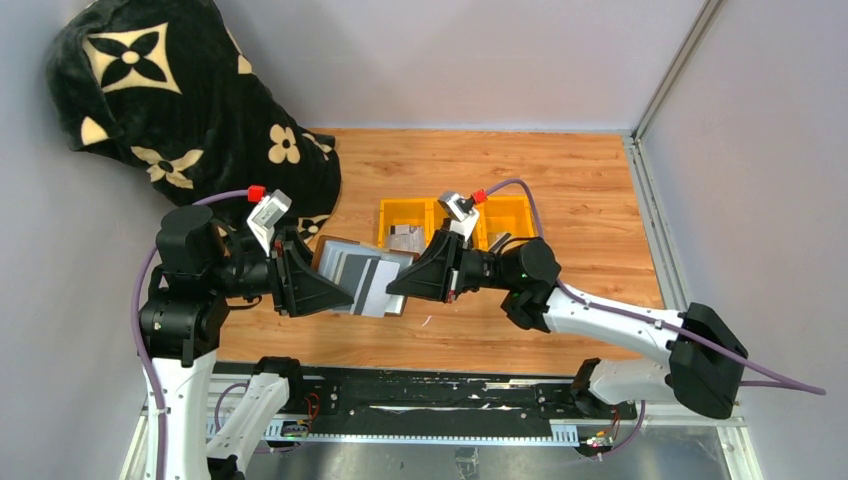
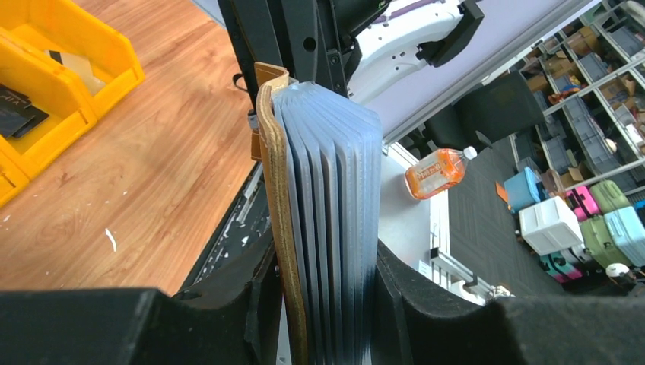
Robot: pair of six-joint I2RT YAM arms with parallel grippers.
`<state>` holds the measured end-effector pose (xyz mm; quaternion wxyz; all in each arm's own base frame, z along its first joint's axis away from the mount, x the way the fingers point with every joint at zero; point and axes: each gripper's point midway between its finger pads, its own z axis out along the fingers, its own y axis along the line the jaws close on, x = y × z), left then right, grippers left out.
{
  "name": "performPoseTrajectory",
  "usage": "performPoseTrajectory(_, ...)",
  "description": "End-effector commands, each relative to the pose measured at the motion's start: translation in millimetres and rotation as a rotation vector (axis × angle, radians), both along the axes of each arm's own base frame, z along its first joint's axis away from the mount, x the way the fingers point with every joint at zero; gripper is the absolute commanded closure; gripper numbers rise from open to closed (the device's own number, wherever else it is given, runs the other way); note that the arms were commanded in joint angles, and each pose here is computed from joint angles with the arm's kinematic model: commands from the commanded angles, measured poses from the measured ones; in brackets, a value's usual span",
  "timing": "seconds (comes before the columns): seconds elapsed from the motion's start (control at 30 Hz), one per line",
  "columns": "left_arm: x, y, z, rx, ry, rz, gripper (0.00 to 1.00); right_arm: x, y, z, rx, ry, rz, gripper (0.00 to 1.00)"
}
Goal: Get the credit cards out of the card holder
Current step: Remove the credit card from the card holder, then place the credit card in the storage box.
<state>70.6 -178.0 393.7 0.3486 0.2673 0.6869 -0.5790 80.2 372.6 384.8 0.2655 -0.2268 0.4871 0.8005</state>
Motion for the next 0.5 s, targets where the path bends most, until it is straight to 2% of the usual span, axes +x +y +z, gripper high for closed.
performPoseTrajectory(0.0, -11, -1, 12, -0.013, -0.041, -0.028, 0.86, 21, -13, -12, -0.086, 0.009, -0.061, 1.00)
performPoseTrajectory(0.13, 8, 3, 5, 0.031, -0.093, 0.092, 0.92, 57, -44, -24, -0.182, 0.048, -0.200, 1.00)
performPoseTrajectory(0.3, 35, 18, -2, 0.107, -0.206, 0.298, 0.94, 90, -78, -45, -0.365, 0.040, -0.373, 1.00)
performPoseTrajectory(0.47, 50, 30, -7, 0.154, -0.252, 0.417, 0.97, 111, -86, -65, -0.417, 0.118, -0.409, 1.00)
